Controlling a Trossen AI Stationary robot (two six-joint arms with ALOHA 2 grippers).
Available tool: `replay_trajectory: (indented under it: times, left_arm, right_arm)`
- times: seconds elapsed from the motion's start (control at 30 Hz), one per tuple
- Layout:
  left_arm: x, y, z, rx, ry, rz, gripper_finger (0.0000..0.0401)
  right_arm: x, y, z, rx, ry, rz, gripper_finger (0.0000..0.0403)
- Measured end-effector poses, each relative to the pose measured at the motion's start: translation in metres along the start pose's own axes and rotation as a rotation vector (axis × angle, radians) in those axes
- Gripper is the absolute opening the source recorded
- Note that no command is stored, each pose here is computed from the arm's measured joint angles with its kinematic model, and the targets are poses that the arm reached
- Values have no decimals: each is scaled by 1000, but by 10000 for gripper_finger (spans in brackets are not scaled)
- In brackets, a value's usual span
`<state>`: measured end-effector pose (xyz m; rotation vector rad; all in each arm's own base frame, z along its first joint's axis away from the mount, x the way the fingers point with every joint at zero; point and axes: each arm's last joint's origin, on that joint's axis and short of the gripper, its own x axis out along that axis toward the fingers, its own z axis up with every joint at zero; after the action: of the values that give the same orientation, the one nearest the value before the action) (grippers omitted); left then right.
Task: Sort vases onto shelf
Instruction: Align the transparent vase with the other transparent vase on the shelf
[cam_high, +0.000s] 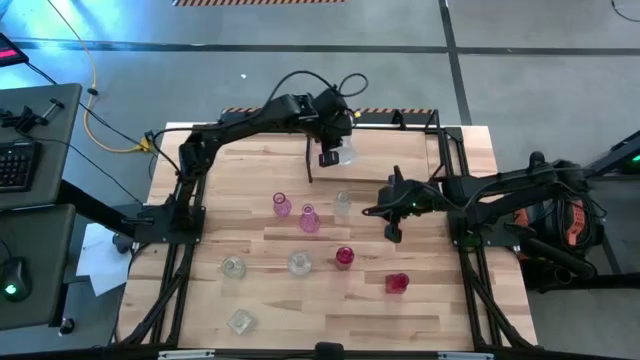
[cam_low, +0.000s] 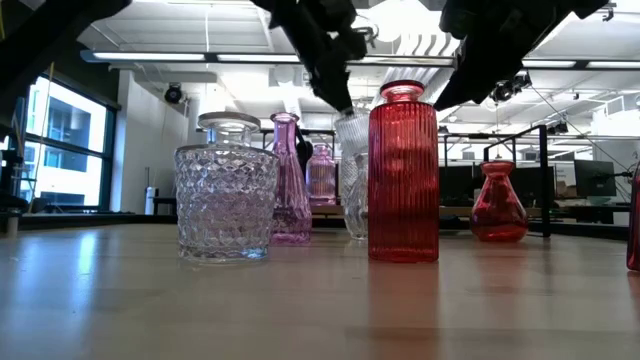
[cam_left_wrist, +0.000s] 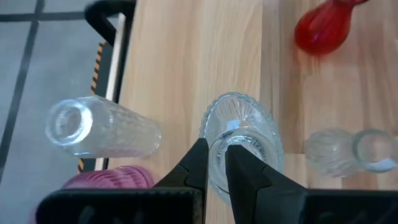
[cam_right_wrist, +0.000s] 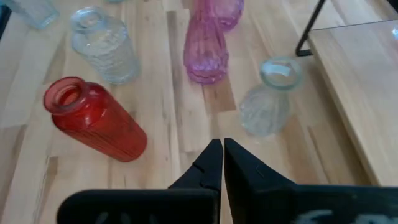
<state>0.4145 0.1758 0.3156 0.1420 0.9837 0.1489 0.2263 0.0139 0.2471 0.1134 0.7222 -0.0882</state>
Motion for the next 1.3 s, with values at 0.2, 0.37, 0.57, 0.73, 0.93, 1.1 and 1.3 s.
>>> replay_trajectory:
  times: [0.2,0.37,0.57,0.73,0.93,1.1,1.3]
  left_arm:
    - [17,-1,-3,9,40,-17,22]
    - [38,-8,-6,27,82,-46,22]
    - [55,-17,-6,61,100,-58,22]
    - [56,-16,-5,70,94,-38,22]
    - [58,-10,-8,59,102,-22,23]
    - [62,-5,-11,52,119,-4,22]
    - [65,-3,-13,74,161,59,22]
  right_arm:
    - [0,10,-3,-36,0,51,0]
    - [0,13,-2,-106,-4,125,0]
    - [-1,14,-4,-124,20,170,0]
    - [-1,13,-6,-120,41,169,0]
    - [-1,13,-7,-126,59,166,0]
    - [-1,13,-9,-130,77,163,0]
    - [-1,13,-9,-145,76,166,0]
